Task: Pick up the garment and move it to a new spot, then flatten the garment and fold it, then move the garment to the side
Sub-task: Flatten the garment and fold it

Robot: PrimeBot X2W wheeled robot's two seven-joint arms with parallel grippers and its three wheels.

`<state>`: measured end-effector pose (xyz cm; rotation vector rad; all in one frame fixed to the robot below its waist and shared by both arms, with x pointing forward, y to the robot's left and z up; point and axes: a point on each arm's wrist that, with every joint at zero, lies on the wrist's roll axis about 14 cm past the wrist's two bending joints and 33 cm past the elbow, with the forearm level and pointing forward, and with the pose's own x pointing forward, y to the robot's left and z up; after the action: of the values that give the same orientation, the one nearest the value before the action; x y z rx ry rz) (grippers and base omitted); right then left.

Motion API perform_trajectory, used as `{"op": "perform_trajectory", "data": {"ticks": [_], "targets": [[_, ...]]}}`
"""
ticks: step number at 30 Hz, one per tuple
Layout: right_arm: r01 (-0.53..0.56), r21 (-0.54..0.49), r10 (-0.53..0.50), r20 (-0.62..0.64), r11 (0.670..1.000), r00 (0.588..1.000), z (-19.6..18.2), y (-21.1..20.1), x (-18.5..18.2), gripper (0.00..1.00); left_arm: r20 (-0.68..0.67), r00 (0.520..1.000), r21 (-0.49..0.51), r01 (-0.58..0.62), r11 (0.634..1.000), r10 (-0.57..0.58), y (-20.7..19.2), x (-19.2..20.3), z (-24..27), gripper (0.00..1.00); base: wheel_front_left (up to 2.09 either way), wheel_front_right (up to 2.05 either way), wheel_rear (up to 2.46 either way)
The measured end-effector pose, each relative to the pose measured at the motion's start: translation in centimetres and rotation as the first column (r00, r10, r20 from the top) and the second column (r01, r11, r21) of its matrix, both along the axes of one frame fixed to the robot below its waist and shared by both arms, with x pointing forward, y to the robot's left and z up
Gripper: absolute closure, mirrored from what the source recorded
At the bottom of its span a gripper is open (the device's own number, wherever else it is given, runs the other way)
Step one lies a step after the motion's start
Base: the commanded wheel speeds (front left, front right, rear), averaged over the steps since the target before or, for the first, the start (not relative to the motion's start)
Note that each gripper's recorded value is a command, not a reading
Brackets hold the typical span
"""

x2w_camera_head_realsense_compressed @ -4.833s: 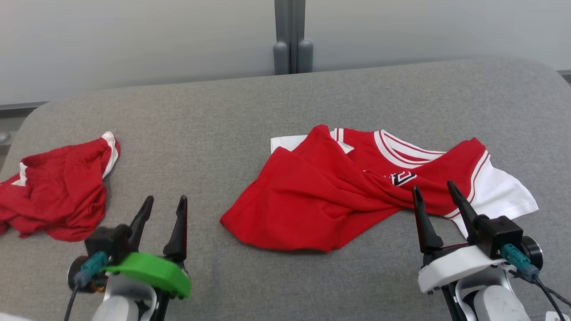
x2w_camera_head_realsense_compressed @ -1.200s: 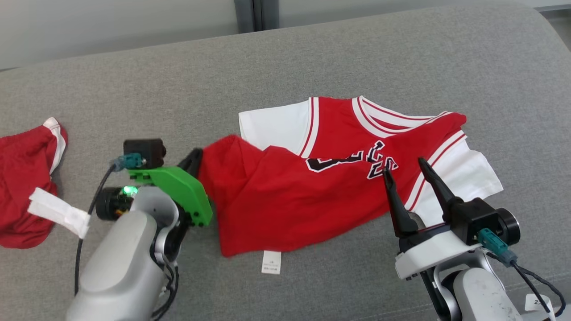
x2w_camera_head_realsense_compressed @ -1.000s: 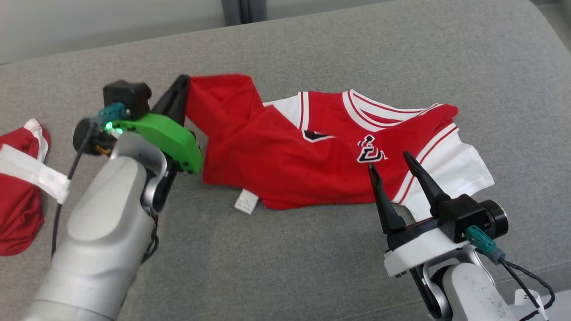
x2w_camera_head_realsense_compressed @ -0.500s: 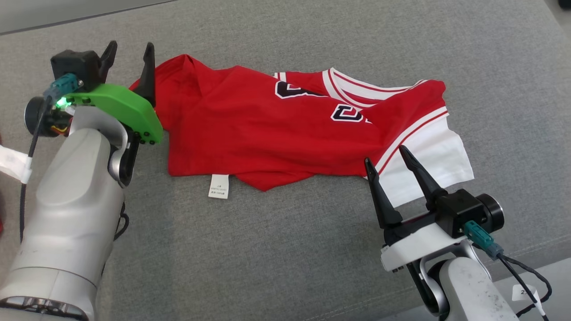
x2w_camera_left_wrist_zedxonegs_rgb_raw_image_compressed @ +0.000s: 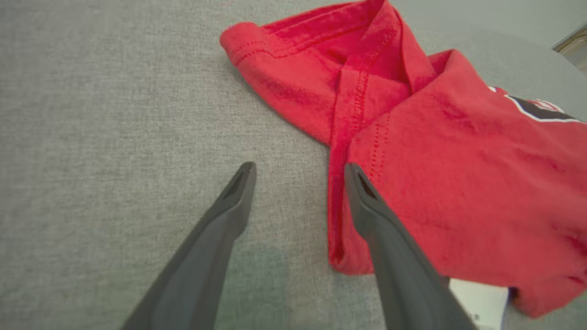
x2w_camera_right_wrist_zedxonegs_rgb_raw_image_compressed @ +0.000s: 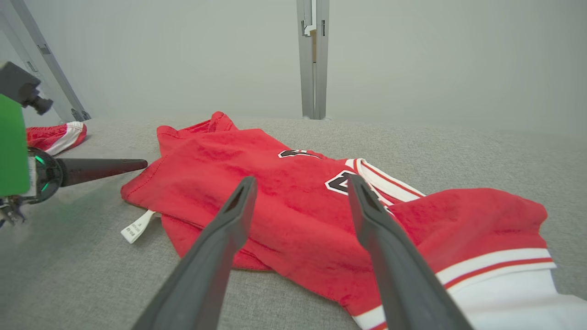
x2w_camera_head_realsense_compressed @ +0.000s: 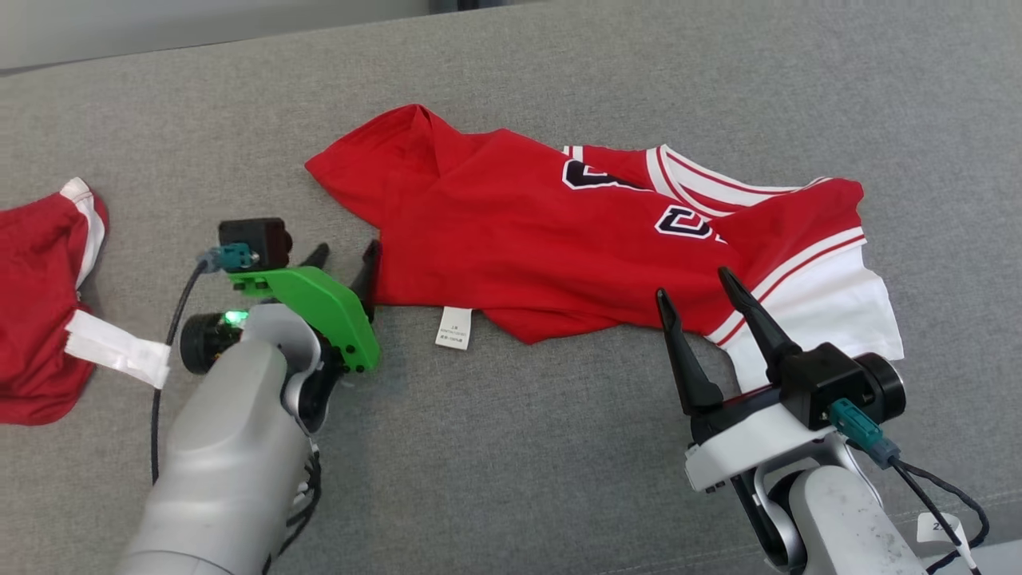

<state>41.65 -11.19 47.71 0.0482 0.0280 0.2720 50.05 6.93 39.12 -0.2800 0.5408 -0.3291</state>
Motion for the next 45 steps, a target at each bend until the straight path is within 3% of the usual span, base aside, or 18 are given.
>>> {"op": "perform_trajectory", "data": {"ticks": [9,10,11,12,16,21,32,33,34,45], "targets": [[-0.013,-0.004,0.013,0.018,1.000,1.000,0.7,0.4,-0.2,0.00,-0.085,0.993,-0.056,0.076,0.996,-0.080,-2.9,-3.3,-0.7,0.00,0.00,0.00,0.00],[-0.010,-0.005,0.010,0.018,1.000,1.000,0.7,0.3,-0.3,0.00,-0.094,0.992,-0.060,0.083,0.995,-0.088,-3.1,-3.5,-0.8,0.22,0.00,0.00,0.00],[-0.008,-0.006,0.008,0.015,1.000,1.000,0.6,0.2,-0.3,0.00,-0.108,0.989,-0.060,0.094,0.994,-0.100,-3.4,-3.7,-1.0,0.76,0.00,0.00,0.00],[-0.006,-0.006,0.006,0.015,1.000,1.000,0.7,0.2,-0.3,0.00,-0.115,0.987,-0.053,0.106,0.993,-0.111,-3.5,-3.9,-1.2,1.00,0.00,0.00,0.00],[0.003,-0.002,-0.003,0.017,1.000,1.000,0.8,-0.1,-0.4,0.00,-0.122,0.987,-0.052,0.096,0.994,-0.102,-3.2,-4.2,-1.5,1.00,0.00,0.00,0.00],[0.014,0.000,-0.014,0.023,1.000,1.000,1.0,-0.4,-0.4,0.00,-0.046,0.999,-0.100,-0.002,0.995,-0.003,-1.4,-4.3,-0.5,1.00,0.00,0.00,0.00],[-0.001,0.000,0.001,0.042,1.000,0.999,1.9,0.2,-0.5,0.00,-0.020,0.983,-0.149,-0.183,0.972,0.182,2.7,-10.2,-0.5,1.00,0.00,0.00,0.00],[-0.003,0.000,0.003,0.046,1.000,0.999,2.1,0.2,-0.5,0.00,-0.022,0.980,-0.158,-0.197,0.968,0.196,2.8,-10.5,-0.4,0.55,0.00,0.00,0.00],[-0.006,0.000,0.006,0.048,1.000,0.999,2.2,0.4,-0.6,0.00,-0.006,0.979,-0.164,-0.204,0.965,0.206,3.0,-10.9,0.0,0.00,0.00,0.00,0.00],[0.002,0.001,-0.002,0.095,1.000,0.995,4.2,0.1,-2.1,0.00,0.361,0.885,-0.120,-0.270,0.955,0.295,7.8,-11.9,7.4,0.00,0.00,0.00,0.00]]}}
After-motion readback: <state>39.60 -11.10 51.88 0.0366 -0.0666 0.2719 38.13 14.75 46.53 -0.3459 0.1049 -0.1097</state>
